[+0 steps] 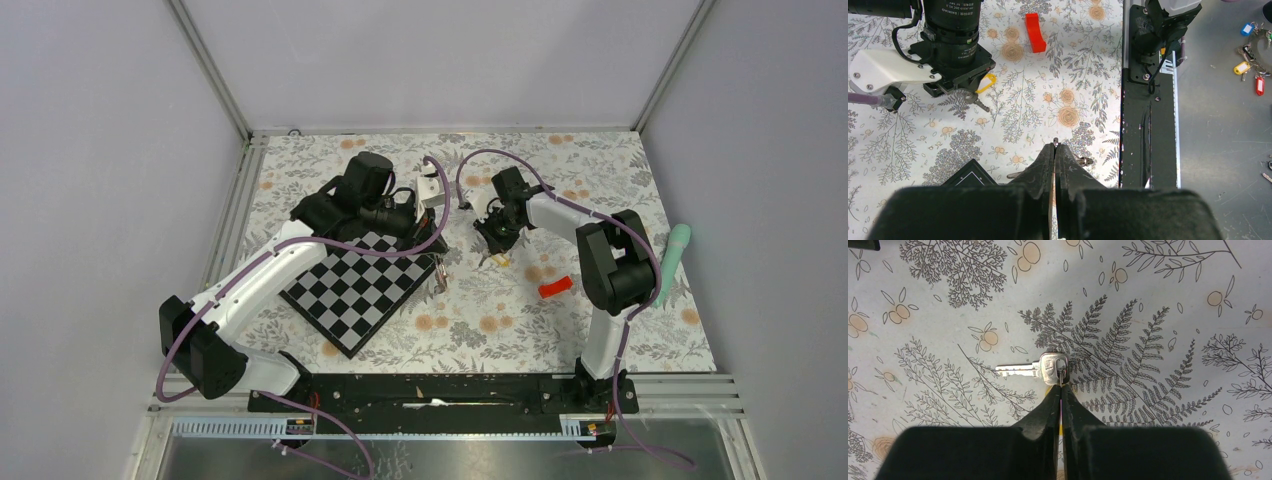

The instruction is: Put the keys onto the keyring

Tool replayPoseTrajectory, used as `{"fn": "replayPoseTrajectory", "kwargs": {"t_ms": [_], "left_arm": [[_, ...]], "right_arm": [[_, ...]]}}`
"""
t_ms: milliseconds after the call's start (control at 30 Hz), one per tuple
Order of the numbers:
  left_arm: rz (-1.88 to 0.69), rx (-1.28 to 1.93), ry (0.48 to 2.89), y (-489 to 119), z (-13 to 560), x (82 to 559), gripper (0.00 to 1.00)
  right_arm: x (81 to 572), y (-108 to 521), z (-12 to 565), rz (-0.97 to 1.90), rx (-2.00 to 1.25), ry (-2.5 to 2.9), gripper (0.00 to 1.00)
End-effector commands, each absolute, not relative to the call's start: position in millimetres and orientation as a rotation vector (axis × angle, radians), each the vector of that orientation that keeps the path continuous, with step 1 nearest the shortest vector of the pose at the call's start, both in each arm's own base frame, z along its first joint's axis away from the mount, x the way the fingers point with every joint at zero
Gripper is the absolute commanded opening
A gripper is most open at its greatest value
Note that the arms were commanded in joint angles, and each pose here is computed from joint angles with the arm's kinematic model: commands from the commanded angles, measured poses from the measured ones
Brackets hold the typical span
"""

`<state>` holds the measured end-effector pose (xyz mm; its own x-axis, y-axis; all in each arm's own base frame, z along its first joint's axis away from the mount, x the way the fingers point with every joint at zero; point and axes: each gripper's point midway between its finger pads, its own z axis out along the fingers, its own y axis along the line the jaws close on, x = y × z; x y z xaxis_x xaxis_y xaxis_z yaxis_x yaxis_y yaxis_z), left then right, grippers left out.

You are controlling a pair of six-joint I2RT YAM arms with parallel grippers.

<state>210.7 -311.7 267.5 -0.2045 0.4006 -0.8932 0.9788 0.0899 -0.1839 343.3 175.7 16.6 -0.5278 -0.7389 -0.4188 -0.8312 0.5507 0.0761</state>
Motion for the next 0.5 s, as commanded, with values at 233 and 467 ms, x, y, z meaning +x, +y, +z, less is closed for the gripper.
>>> {"fn": "replayPoseTrajectory", "kwargs": {"t_ms": [233,467], "left_arm": [[-1.084,1.343,1.608,-318,291,220,0.0],[-1.113,1.289,1.646,-318,290,226,0.0]], "right_arm": [[347,178,44,0.444,-1.266,2.378,0.0],[343,186,98,0.53,-1.29,2.179,0.0]]}}
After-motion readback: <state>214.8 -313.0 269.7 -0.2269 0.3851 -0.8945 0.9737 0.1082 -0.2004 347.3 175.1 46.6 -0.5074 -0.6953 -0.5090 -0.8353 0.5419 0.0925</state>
